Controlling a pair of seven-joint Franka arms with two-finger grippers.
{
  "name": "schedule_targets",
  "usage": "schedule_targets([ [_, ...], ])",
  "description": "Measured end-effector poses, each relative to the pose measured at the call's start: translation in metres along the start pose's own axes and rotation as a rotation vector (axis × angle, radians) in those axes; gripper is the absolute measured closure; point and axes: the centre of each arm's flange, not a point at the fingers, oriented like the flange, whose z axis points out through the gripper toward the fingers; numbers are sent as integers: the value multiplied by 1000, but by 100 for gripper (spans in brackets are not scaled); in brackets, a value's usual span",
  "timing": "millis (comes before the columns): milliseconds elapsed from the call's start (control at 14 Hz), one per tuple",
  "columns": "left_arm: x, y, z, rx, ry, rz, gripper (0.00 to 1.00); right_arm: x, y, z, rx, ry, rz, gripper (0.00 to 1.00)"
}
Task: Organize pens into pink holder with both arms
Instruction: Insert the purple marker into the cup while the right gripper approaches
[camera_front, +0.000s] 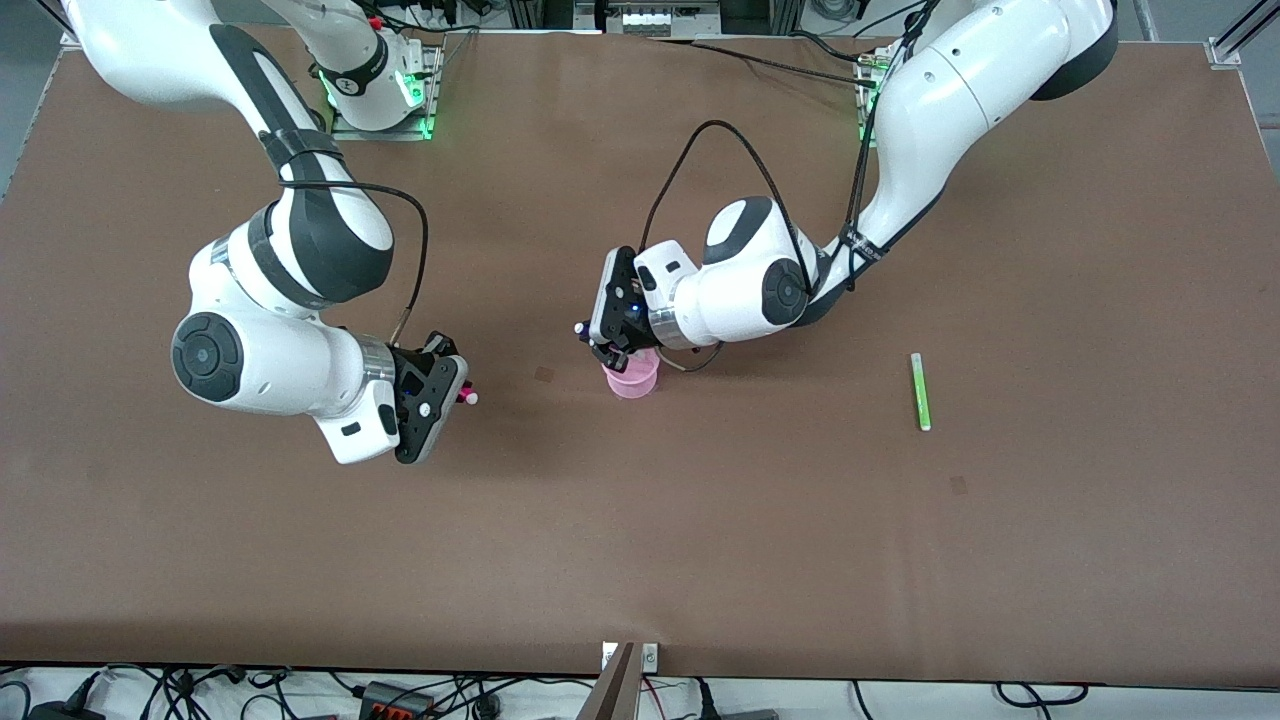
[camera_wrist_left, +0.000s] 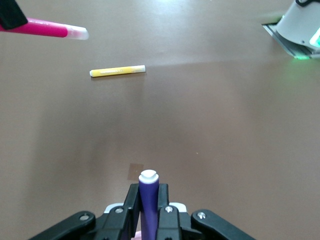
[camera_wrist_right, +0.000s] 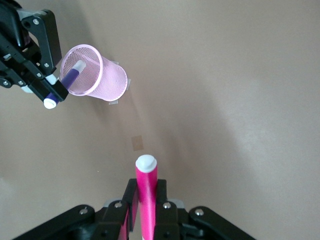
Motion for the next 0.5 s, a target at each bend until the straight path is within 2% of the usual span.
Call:
schedule_targets([
  [286, -31, -7, 12, 23, 12, 27, 82, 5, -6, 3, 1, -3, -19, 82],
  [500, -40, -8, 20, 27, 17, 30, 81, 6, -6, 2, -4, 3, -43, 82],
])
